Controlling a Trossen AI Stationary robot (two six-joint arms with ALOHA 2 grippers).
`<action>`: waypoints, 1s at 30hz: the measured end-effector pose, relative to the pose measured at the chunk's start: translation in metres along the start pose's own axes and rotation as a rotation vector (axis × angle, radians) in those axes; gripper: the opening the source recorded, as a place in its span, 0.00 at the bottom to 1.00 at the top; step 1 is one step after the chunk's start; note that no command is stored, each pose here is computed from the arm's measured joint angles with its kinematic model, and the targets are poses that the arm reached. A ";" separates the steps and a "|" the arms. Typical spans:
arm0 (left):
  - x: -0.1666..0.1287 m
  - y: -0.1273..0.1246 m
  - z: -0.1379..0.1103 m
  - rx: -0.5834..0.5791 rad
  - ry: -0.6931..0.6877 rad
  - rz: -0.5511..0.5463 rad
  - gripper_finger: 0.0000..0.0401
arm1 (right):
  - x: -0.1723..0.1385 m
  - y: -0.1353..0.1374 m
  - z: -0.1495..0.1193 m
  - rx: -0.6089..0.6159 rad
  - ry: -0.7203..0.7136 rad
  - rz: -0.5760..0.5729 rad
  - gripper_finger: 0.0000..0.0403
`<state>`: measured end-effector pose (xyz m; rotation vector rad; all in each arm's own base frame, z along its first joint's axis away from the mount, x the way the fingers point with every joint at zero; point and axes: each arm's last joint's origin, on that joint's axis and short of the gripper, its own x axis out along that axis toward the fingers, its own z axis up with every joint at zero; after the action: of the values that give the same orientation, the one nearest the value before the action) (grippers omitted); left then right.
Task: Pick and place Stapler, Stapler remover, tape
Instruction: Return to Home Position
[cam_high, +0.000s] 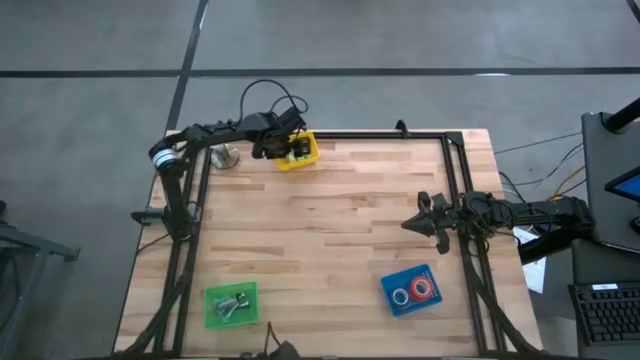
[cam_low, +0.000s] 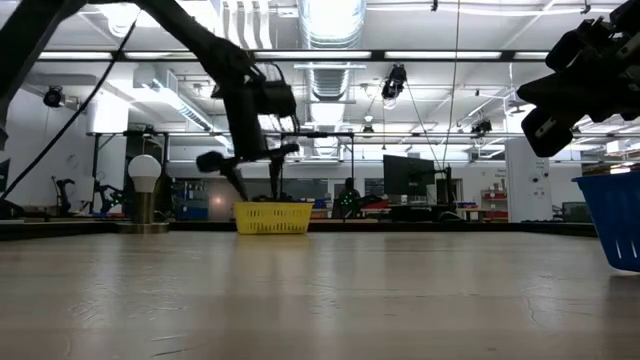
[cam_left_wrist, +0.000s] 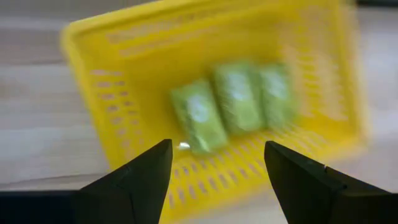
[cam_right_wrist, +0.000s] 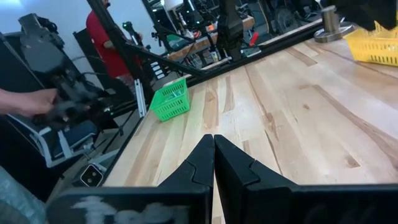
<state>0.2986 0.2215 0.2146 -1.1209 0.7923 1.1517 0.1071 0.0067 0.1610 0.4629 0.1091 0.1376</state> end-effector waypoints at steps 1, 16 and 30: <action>-0.007 -0.002 -0.002 0.044 0.006 -0.027 0.64 | 0.000 0.000 0.000 0.000 0.000 0.000 0.02; -0.086 -0.031 -0.110 0.662 -0.055 -0.402 0.27 | 0.000 0.000 0.000 0.000 0.000 0.000 0.02; -0.117 0.049 -0.173 0.728 -0.014 -1.010 0.01 | 0.000 -0.001 0.002 -0.157 -0.042 -0.060 0.02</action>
<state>0.2309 0.0228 0.2604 -0.7086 0.4457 -0.0051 0.1074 0.0047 0.1626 0.3052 0.0703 0.0767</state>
